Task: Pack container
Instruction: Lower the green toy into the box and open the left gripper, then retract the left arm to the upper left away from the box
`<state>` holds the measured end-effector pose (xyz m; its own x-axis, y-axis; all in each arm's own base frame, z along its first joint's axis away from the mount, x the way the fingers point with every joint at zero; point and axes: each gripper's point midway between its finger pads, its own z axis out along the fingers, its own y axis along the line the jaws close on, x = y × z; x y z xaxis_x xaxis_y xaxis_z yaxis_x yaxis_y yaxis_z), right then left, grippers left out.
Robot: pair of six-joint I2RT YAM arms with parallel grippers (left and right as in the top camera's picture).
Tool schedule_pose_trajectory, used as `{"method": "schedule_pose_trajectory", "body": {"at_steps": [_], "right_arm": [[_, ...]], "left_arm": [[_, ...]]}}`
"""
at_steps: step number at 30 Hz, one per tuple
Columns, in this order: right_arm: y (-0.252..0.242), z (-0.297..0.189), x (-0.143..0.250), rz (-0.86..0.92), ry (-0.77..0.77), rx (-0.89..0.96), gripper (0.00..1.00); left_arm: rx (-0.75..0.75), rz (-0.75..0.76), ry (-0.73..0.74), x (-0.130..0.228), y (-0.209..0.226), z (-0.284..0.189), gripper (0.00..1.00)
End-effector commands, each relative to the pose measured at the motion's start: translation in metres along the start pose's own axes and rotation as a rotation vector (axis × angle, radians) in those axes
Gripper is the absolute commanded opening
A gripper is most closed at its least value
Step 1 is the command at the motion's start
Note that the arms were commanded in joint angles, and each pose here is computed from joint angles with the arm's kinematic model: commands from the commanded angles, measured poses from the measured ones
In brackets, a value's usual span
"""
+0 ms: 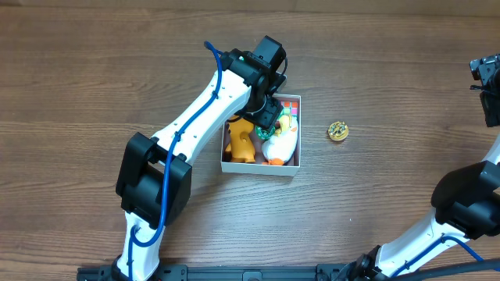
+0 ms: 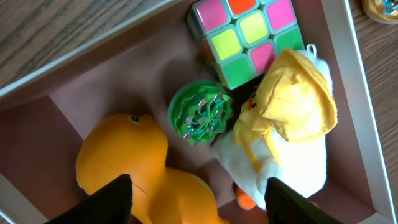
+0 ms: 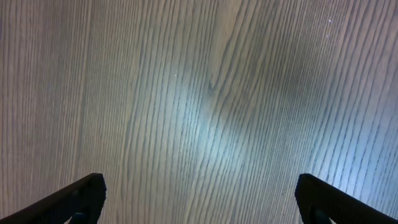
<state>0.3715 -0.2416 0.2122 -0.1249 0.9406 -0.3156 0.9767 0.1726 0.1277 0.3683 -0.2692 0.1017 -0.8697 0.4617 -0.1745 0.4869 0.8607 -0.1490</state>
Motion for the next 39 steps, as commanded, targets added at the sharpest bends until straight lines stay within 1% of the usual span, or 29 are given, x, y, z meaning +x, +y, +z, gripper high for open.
{"method": "schedule_pose_trajectory", "body": {"at_steps": [1,4,10,11,12,14,16,17,18,22,24,25,29,33,35,39], "right_arm": [[-0.001,0.001,-0.001,-0.006,-0.007,0.008,1.00],[-0.001,0.001,-0.001,-0.006,-0.007,0.008,1.00],[-0.001,0.001,-0.001,-0.006,-0.007,0.008,1.00],[-0.001,0.001,-0.001,-0.006,-0.007,0.008,1.00],[-0.001,0.001,-0.001,-0.006,-0.007,0.008,1.00],[-0.001,0.001,-0.001,-0.006,-0.007,0.008,1.00],[-0.001,0.001,-0.001,-0.006,-0.007,0.008,1.00],[-0.001,0.001,-0.001,-0.006,-0.007,0.008,1.00],[-0.001,0.001,-0.001,-0.006,-0.007,0.008,1.00],[-0.001,0.001,-0.001,-0.006,-0.007,0.008,1.00],[-0.001,0.001,-0.001,-0.006,-0.007,0.008,1.00],[-0.001,0.001,-0.001,-0.006,-0.007,0.008,1.00],[-0.001,0.001,-0.001,-0.006,-0.007,0.008,1.00],[0.009,0.000,-0.008,0.013,-0.030,-0.037,1.00],[0.012,0.000,-0.010,0.016,-0.038,-0.049,1.00],[0.029,-0.002,0.006,0.007,0.056,-0.143,1.00]], "left_arm": [[0.013,0.012,-0.005,-0.002,0.000,0.002,0.71],[0.015,0.001,-0.039,-0.012,0.003,-0.006,0.72],[0.012,-0.034,-0.205,-0.055,0.016,-0.061,0.75],[0.010,-0.041,-0.234,-0.061,0.020,-0.072,0.79],[0.007,-0.053,-0.270,-0.069,0.027,-0.085,0.86],[-0.005,-0.079,-0.322,-0.078,0.042,-0.107,0.95],[-0.061,-0.162,-0.365,-0.082,0.070,-0.126,1.00],[-0.086,-0.191,-0.376,-0.082,0.081,-0.132,1.00],[-0.126,-0.236,-0.389,-0.081,0.100,-0.139,1.00],[-0.214,-0.331,-0.395,-0.071,0.151,-0.151,1.00],[-0.244,-0.381,-0.379,-0.060,0.176,-0.155,1.00],[-0.267,-0.422,-0.370,-0.052,0.196,-0.158,1.00],[-0.298,-0.504,-0.370,-0.036,0.236,-0.166,1.00],[-0.311,-0.645,-0.379,-0.018,0.271,-0.174,1.00],[-0.314,-0.695,-0.357,-0.006,0.280,-0.174,1.00],[-0.319,-0.738,-0.297,0.016,0.290,-0.173,1.00]]}}
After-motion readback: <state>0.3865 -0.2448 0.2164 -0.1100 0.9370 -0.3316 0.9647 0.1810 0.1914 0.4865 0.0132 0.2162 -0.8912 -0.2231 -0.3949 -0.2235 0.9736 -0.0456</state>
